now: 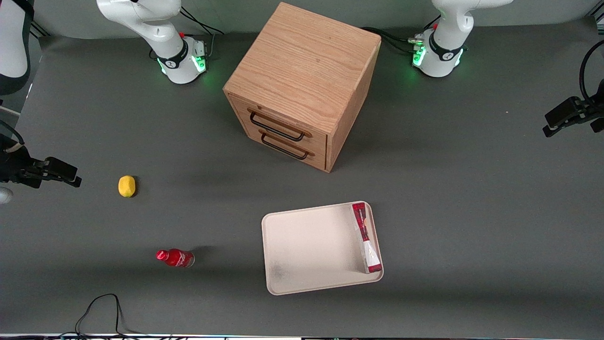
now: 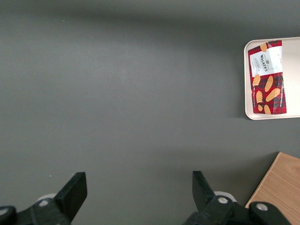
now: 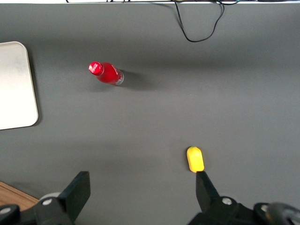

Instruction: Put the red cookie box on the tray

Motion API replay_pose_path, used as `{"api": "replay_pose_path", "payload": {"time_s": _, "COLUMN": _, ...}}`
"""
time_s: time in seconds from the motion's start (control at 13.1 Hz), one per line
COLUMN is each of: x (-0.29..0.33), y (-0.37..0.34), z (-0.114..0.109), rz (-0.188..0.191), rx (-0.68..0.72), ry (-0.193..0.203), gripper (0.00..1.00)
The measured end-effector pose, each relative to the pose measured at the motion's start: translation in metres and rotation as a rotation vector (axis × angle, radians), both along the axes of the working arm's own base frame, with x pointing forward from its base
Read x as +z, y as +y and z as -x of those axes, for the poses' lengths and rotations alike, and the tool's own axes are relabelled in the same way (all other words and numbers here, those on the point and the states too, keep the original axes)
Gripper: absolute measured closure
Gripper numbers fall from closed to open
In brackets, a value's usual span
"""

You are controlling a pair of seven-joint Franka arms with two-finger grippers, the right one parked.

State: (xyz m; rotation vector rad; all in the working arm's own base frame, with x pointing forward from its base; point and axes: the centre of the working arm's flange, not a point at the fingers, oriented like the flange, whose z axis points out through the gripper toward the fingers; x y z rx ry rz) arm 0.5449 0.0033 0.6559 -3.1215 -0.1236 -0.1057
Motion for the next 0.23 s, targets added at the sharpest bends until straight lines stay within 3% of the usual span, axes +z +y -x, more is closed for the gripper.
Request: {"api": "replay_pose_path", "payload": {"time_s": 0.23, "x": -0.0008, "y": -0.0141, "z": 0.0024, "rz": 0.0, "rx": -0.025, "ry": 0.012, "gripper": 0.0}}
